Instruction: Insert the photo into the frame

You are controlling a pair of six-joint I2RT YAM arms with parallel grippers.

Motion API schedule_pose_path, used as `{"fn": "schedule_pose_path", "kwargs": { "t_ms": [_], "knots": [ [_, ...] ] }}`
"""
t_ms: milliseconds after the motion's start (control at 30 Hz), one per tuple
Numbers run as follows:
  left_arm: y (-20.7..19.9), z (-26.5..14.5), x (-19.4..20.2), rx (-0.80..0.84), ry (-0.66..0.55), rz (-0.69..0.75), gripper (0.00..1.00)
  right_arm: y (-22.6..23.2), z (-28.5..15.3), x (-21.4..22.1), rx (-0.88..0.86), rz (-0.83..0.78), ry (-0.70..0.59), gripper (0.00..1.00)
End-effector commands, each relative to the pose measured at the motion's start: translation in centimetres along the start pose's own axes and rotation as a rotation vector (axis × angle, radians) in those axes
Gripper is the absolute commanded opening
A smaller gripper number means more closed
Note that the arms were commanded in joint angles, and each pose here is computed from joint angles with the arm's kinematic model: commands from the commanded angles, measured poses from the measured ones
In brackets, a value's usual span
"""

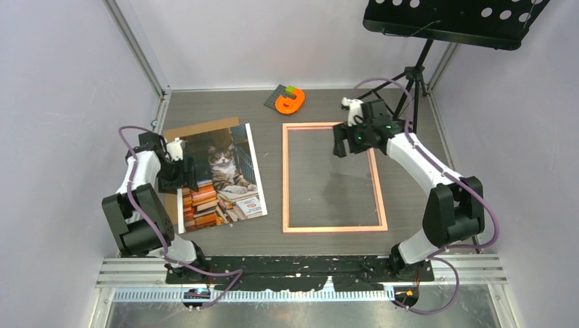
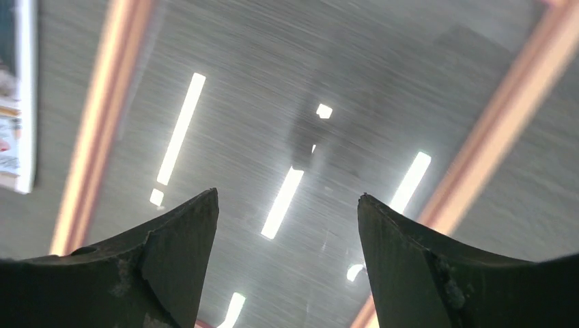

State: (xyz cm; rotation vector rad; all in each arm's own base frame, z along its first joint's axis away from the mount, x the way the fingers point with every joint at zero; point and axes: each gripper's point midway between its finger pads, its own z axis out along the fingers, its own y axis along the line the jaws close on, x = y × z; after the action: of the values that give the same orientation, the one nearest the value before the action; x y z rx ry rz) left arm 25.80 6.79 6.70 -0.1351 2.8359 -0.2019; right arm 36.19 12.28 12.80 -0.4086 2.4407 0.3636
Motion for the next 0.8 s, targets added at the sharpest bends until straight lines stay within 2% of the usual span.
{"fn": "schedule_pose_path", "kwargs": {
  "t_ms": [0,100,167,367,500,767],
  "knots": [
    [-0.7,0.2,0.6,0.059,0.039,0.001,0.75,7.3,0.6,-4.8,-0.164,-0.120,-0.094,0.81],
    [-0.4,0.6,0.7,0.055,0.058,-0.015,0.74,12.4,1.9,-6.7,-0.265,-0.172,-0.110,0.81],
    [-0.2,0.7,0.7,0.053,0.059,-0.031,0.74,15.3,4.4,-6.6,-0.333,-0.172,-0.065,0.81],
    [0.3,1.3,1.0,0.048,0.103,-0.063,0.73,22.5,8.3,-7.2,-0.469,-0.228,-0.052,0.80],
    [0.7,1.4,1.1,0.049,0.118,-0.089,0.72,24.8,11.2,-6.3,-0.529,-0.201,-0.008,0.79],
    [1.7,0.9,0.2,0.046,0.087,-0.116,0.72,26.4,15.1,-4.9,-0.586,-0.137,0.051,0.77]
  ]
}}
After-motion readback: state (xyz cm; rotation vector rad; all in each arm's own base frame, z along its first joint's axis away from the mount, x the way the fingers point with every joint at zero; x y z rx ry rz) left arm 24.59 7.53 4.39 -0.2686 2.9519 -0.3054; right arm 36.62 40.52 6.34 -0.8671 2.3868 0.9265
